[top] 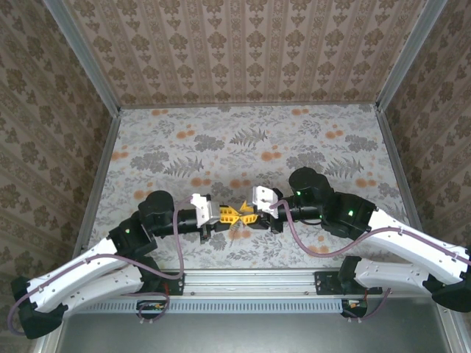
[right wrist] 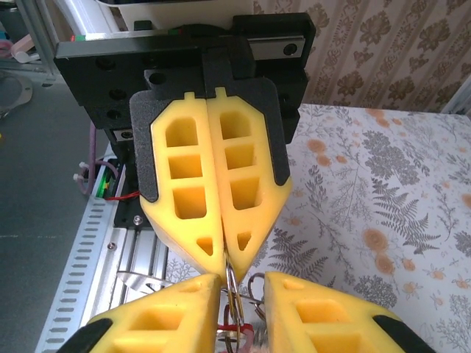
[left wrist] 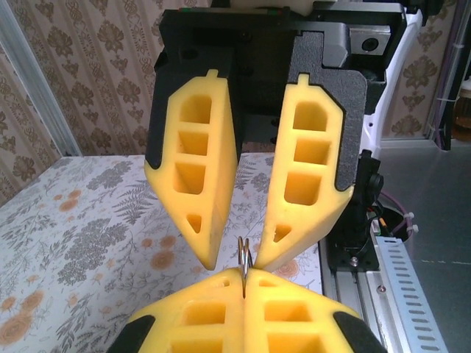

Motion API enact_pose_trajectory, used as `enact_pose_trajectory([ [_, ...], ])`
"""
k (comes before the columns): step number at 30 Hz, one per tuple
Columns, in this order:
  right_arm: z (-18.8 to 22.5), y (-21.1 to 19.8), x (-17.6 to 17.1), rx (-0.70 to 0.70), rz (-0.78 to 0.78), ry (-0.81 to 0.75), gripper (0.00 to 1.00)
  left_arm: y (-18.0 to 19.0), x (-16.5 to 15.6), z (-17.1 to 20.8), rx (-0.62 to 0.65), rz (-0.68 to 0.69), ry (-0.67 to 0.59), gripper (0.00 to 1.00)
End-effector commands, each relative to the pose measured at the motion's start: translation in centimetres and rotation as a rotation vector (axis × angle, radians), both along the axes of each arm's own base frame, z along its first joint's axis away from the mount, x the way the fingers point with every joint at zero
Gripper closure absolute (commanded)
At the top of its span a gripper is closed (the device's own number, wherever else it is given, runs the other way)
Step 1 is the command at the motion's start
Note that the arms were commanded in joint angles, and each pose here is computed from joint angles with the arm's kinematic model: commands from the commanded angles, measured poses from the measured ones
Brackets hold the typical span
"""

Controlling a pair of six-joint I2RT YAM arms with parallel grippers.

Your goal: Put the keys on the keyring

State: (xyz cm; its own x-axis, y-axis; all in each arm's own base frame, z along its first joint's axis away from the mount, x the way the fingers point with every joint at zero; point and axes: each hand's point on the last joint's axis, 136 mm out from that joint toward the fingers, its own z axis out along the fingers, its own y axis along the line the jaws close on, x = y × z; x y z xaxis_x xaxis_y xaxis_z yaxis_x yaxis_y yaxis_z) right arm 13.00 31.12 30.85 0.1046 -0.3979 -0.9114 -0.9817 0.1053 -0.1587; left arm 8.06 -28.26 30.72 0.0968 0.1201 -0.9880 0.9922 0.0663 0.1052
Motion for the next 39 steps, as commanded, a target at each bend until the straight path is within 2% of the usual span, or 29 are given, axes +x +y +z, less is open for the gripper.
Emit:
enact_pose_trajectory([
  [1,-1.2,0.1,-1.4,-0.014,0.066,0.047,0.74,0.2,0.4,3.9,-0.144,0.015,-0.058,1.0],
  [10,-1.3,0.0,-1.2,-0.015,0.054,0.037,0.71,0.2,0.9,4.5,-0.198,0.041,-0.064,1.0],
  [14,-0.9,-0.1,-0.8,0.001,0.032,0.008,0.79,0.0,0.8,4.3,-0.2,0.027,-0.056,1.0],
  [19,-0.8,-0.3,-0.4,0.004,0.007,-0.007,0.84,0.5,0.1,5.1,-0.25,-0.008,-0.052,1.0],
  [23,-0.5,-0.5,-0.3,0.017,0.001,-0.02,0.98,0.6,-0.2,5.4,-0.259,-0.029,-0.039,1.0],
  [25,-0.1,-0.6,-0.3,0.023,-0.006,-0.033,1.0,0.6,0.0,5.1,-0.227,-0.015,-0.029,1.0],
  [27,0.2,-0.8,0.1,0.021,-0.028,-0.05,1.0,0.6,0.6,4.2,-0.125,0.025,-0.026,1.0],
  [28,0.2,-1.0,0.3,0.015,-0.042,-0.056,1.0,0.7,0.9,3.7,-0.072,0.043,-0.023,0.97],
  [30,0.1,-1.3,0.9,-0.009,-0.075,-0.074,1.0,1.2,1.5,3.0,0.033,0.095,-0.038,0.77],
  [32,-0.3,-1.6,1.6,-0.043,-0.105,-0.085,1.0,1.8,1.9,2.4,0.112,0.129,-0.053,0.68],
  [36,-0.9,-1.5,2.0,-0.079,-0.115,-0.081,1.0,2.0,2.3,1.5,0.211,0.156,-0.071,0.66],
  [39,-0.8,-1.1,1.9,-0.075,-0.103,-0.078,1.0,1.3,2.2,1.2,0.226,0.138,-0.074,0.67],
])
